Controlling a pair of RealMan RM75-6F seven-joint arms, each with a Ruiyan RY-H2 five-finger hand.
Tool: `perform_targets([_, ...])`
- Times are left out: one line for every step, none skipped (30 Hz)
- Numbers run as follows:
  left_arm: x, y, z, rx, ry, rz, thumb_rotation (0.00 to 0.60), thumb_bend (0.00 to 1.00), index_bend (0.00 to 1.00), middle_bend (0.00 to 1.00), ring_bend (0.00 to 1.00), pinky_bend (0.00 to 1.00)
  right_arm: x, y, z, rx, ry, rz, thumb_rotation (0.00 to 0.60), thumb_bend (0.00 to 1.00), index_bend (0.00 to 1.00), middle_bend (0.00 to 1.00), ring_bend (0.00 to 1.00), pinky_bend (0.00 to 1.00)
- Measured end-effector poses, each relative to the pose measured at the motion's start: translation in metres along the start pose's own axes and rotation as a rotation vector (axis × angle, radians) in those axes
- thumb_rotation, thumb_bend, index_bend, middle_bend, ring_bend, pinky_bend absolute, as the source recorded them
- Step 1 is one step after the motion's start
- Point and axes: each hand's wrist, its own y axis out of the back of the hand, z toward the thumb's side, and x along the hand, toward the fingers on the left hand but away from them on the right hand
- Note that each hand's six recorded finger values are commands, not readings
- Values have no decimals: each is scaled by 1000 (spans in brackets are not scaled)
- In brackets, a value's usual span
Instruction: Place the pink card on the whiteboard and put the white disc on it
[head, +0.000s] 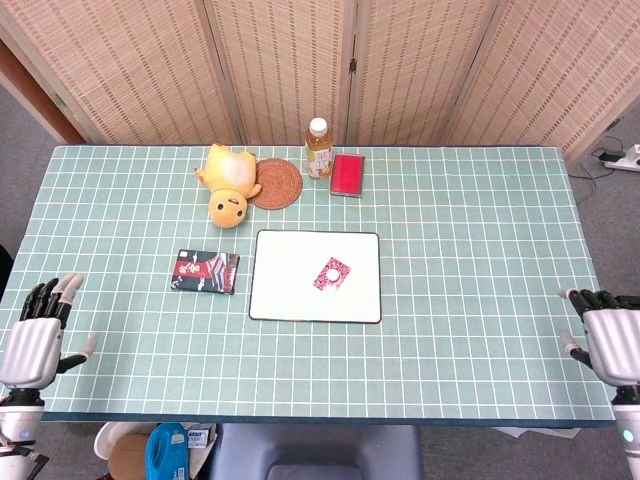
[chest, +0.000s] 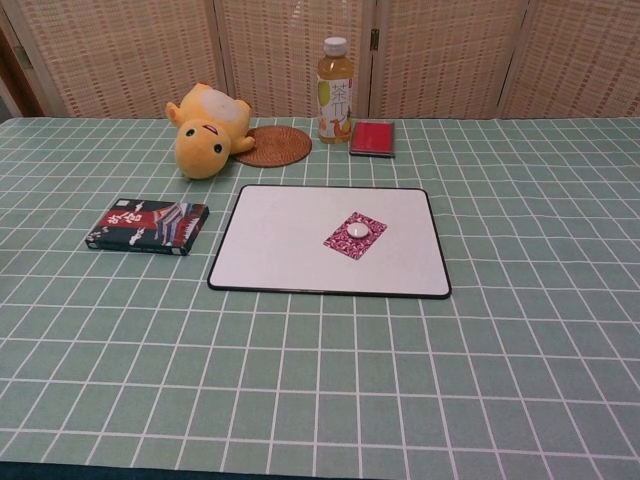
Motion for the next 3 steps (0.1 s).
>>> perform_targets([0, 0, 0, -2, 0, 1, 600, 319, 0, 0, 0, 0, 4, -2, -2, -8, -7, 0, 600, 263, 304, 387, 330, 551])
perform_targets([1, 1, 0, -3, 1, 2, 600, 319, 0, 0, 0, 0, 8, -3, -5, -14, -13, 0, 600, 263, 304, 387, 330, 549])
perform_targets([1, 1, 0, -4, 1, 2, 600, 319, 0, 0, 0, 0, 12, -5, -8, -17, -20, 1, 600, 263, 304, 387, 330, 547])
